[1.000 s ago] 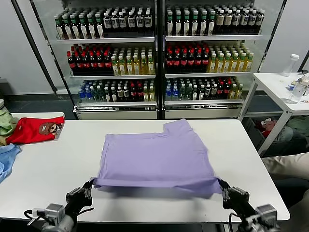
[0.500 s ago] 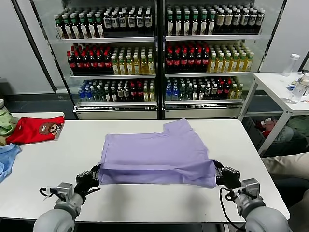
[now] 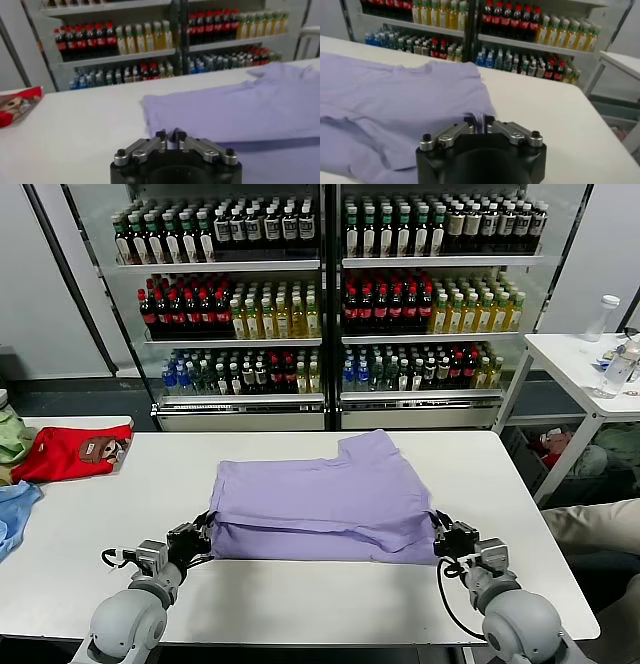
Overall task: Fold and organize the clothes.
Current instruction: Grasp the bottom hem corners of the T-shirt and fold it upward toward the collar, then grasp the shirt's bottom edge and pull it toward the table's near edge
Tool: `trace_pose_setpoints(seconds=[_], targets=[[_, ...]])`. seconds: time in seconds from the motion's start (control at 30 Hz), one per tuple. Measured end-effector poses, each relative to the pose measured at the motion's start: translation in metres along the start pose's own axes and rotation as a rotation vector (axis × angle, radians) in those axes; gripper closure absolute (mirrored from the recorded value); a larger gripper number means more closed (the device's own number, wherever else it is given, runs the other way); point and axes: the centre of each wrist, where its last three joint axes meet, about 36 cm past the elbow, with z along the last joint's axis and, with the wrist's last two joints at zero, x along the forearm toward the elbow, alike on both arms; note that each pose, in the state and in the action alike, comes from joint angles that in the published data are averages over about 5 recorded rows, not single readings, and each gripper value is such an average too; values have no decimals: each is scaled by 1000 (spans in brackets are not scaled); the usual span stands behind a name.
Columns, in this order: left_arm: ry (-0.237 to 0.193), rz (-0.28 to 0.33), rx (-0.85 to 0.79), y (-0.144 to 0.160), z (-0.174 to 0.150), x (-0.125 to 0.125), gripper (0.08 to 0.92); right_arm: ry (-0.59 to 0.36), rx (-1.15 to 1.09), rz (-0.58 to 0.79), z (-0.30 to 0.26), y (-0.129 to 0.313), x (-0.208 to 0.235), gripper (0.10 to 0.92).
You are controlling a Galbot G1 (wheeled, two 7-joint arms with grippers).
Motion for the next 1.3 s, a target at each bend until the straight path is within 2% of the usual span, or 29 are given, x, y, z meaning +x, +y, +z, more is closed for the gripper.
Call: trace_pose_setpoints(seconds=[0.17,0.4,0.57,0.63,0.73,0.8,0.9,1.3], targets=[[27,-29,-6,7,5,7,547,28,21,13,4,-2,14,426],[73,-13,47,-2,9,29,348,65,13,19,10,1,21,233],[79,-21,93,-1,6,35,214,80,-2,16,13,4,23,201],[82,-19,110,-2,5,37,191,86,-9,14,14,5,23,200],[94,-14,129,-4,6,39,179,97,-20,11,15,7,24,240],[105,-12,137,-6,6,39,180,103,-27,7,16,7,24,298],[123,-9,142,-7,8,41,225,111,-40,0,18,9,23,384],[159,8,147,-12,14,43,570,132,-82,-22,23,13,19,712]])
